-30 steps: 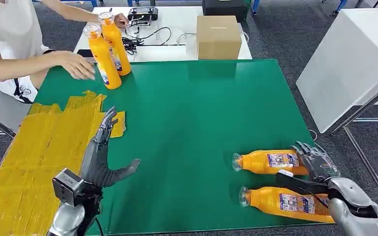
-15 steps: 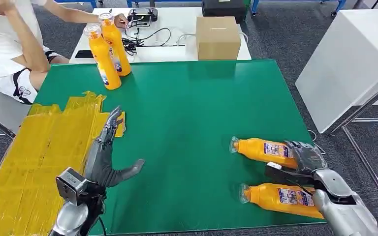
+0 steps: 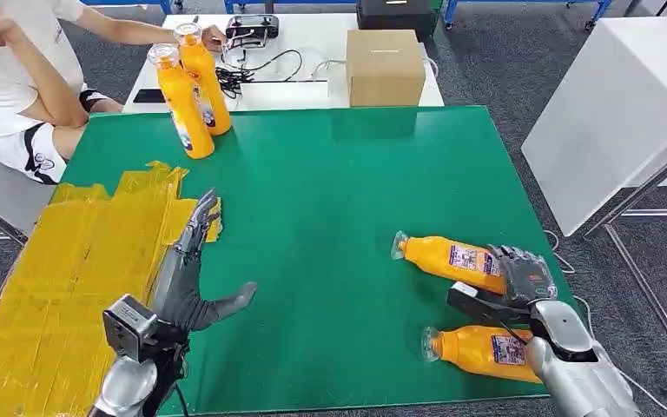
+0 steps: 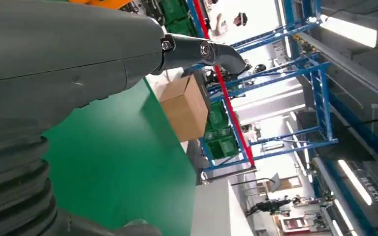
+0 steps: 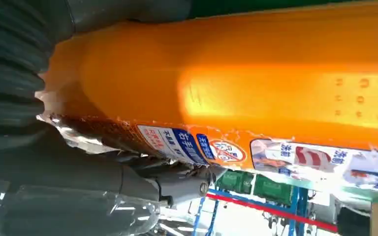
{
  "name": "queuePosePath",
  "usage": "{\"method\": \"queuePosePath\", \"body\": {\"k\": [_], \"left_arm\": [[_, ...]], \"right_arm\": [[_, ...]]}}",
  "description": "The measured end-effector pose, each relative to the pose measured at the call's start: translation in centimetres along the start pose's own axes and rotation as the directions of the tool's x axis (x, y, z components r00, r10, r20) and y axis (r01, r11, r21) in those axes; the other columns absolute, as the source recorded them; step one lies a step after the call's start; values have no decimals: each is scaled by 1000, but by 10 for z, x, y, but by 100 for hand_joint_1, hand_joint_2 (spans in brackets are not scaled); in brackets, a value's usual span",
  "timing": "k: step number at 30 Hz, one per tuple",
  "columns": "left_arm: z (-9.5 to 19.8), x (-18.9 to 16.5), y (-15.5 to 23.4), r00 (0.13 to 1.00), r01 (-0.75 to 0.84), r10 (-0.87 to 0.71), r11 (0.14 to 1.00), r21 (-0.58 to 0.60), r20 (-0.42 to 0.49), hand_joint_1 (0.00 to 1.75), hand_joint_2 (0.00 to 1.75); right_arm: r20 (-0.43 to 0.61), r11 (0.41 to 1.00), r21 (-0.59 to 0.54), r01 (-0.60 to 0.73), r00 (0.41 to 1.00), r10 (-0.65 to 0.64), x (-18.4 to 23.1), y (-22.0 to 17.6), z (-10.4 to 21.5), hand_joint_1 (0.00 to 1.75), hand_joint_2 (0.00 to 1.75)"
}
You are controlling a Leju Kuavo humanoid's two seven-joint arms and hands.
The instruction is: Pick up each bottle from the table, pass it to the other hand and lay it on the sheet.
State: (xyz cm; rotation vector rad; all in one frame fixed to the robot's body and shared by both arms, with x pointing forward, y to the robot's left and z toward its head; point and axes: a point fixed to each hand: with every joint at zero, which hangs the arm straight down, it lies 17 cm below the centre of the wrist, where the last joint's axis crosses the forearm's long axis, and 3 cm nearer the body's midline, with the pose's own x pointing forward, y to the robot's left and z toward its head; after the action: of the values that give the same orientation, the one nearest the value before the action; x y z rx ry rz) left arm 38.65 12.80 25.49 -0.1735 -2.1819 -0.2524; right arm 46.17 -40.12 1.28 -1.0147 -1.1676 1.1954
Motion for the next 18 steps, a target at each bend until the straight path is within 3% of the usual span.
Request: {"method": "queuePosePath", "body": {"k": [4,7,11,18], "left_arm": [[1,-4,-5,1000,21,-22,1000,-20,-18,0,175],[2,-5,-13,999,31,-33,998,-50,-28,0,175],[2,-6,-26,999,27,-31,996,-81,-39,0,175],[-8,-5,-44,999,1,-7,990,-143,-44,0,175]], "right_arm": [[1,987,-139,85,996,-85,16,-22,1,175,175],[43,932,-299,206,978,-203,38,-56,4,175,175],[161,783,-468,408,911,-379,70,-112,17,175,175],[365,532,-541,651,752,-548,111,-172,38,171,175]]}}
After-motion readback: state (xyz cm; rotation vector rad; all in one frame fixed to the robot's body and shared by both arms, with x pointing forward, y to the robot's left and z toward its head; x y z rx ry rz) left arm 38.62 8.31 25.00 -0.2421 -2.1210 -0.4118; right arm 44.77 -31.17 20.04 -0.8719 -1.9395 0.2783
